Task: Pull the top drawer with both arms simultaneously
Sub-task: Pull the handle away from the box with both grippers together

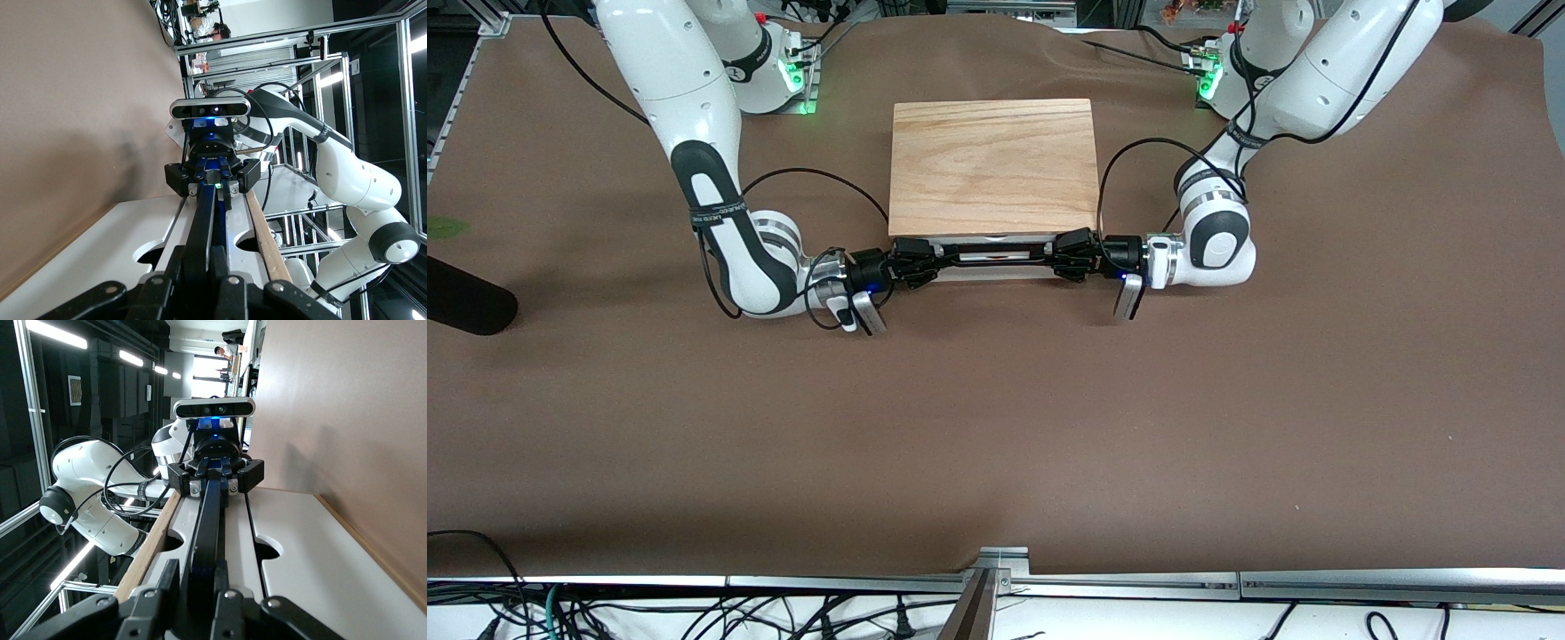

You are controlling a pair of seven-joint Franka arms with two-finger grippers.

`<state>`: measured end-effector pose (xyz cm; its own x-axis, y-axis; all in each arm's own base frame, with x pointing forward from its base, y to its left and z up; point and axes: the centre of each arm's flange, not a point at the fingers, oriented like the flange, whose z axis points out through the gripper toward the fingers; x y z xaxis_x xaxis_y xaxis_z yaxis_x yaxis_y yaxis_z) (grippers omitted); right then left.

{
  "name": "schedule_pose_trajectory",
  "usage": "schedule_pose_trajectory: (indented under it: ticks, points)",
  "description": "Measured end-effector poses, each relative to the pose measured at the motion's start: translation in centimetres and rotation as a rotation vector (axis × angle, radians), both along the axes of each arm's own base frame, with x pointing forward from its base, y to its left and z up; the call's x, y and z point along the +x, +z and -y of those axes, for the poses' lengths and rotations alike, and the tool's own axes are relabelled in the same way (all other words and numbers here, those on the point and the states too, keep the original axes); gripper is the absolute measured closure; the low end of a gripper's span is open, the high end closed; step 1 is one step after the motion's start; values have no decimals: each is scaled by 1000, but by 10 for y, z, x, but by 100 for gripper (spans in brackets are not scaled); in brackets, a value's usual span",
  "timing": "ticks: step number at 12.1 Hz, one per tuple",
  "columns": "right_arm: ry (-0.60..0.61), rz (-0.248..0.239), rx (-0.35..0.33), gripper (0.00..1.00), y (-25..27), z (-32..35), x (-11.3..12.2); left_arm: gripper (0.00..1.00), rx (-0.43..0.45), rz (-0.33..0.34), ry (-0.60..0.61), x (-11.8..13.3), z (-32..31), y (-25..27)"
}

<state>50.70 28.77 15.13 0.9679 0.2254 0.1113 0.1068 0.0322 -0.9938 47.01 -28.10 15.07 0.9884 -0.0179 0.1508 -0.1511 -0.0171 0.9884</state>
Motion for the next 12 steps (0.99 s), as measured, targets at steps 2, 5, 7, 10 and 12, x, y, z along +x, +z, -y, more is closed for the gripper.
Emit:
schedule_pose_trajectory:
  ticks: [2, 5, 7, 10, 12]
  points:
    - [-1, 0, 1, 75, 0, 0, 0, 81, 0, -6, 1, 0, 0, 0]
    - [-3, -5, -1, 75, 0, 0, 0, 81, 0, -22, 1, 0, 0, 0]
    - [-11, -22, -10, 82, -2, 1, 0, 81, 1, -28, 2, 0, 0, 0]
    - [-12, -26, -12, 82, -2, 1, 0, 81, 1, -40, 2, 0, 0, 0]
    - [-12, -26, -13, 82, -2, 1, 0, 81, 2, -54, 2, 0, 0, 0]
